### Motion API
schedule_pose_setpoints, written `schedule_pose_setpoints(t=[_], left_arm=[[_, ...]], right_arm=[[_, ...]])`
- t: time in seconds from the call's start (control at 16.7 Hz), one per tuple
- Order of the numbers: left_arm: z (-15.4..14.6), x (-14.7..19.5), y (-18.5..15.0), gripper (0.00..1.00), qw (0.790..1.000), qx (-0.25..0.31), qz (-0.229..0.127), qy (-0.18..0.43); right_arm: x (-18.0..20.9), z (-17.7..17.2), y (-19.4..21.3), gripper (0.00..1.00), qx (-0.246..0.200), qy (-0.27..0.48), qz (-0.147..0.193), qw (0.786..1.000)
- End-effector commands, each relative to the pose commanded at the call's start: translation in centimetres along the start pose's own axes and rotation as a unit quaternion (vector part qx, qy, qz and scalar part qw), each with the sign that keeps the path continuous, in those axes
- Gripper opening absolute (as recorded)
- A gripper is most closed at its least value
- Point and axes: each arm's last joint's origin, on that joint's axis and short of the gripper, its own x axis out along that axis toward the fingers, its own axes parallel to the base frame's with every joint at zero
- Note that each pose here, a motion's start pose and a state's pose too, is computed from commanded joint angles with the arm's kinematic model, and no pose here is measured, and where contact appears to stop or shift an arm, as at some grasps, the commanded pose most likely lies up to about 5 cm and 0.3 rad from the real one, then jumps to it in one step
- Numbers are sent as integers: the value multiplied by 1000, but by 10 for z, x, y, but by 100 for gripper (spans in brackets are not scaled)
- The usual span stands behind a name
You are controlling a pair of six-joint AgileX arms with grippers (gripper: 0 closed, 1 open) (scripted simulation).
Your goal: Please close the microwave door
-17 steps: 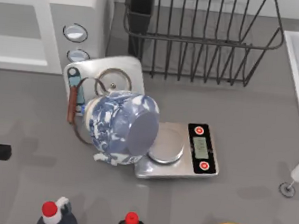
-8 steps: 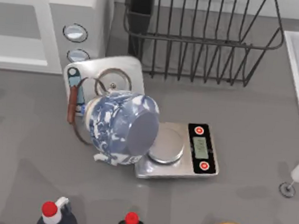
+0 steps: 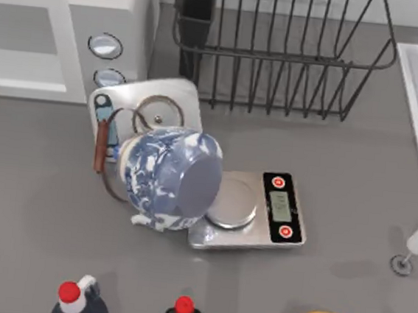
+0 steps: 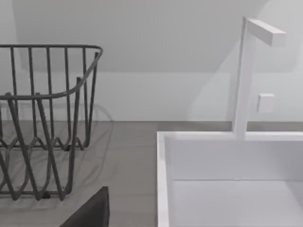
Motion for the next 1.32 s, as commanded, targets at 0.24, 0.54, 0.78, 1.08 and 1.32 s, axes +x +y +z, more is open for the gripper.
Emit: schedule_pose_setpoints(t=[0.24, 0.54, 0.78, 1.08, 1.32], left_arm=[[-17, 5, 40, 0, 999, -34, -42, -9], [-18, 6, 44, 0, 998, -37, -49, -12], [-24, 15, 43, 0, 998, -36, -49, -11], [-59, 53, 40, 0, 998, -36, -48, -12], [-84, 76, 33, 0, 998, -37, -48, -13]], right_arm=[[0, 0, 0, 100, 0, 0, 0, 1000], [0, 0, 0, 100, 0, 0, 0, 1000], [0, 0, 0, 100, 0, 0, 0, 1000], [0, 0, 0, 100, 0, 0, 0, 1000], [0, 0, 0, 100, 0, 0, 0, 1000]])
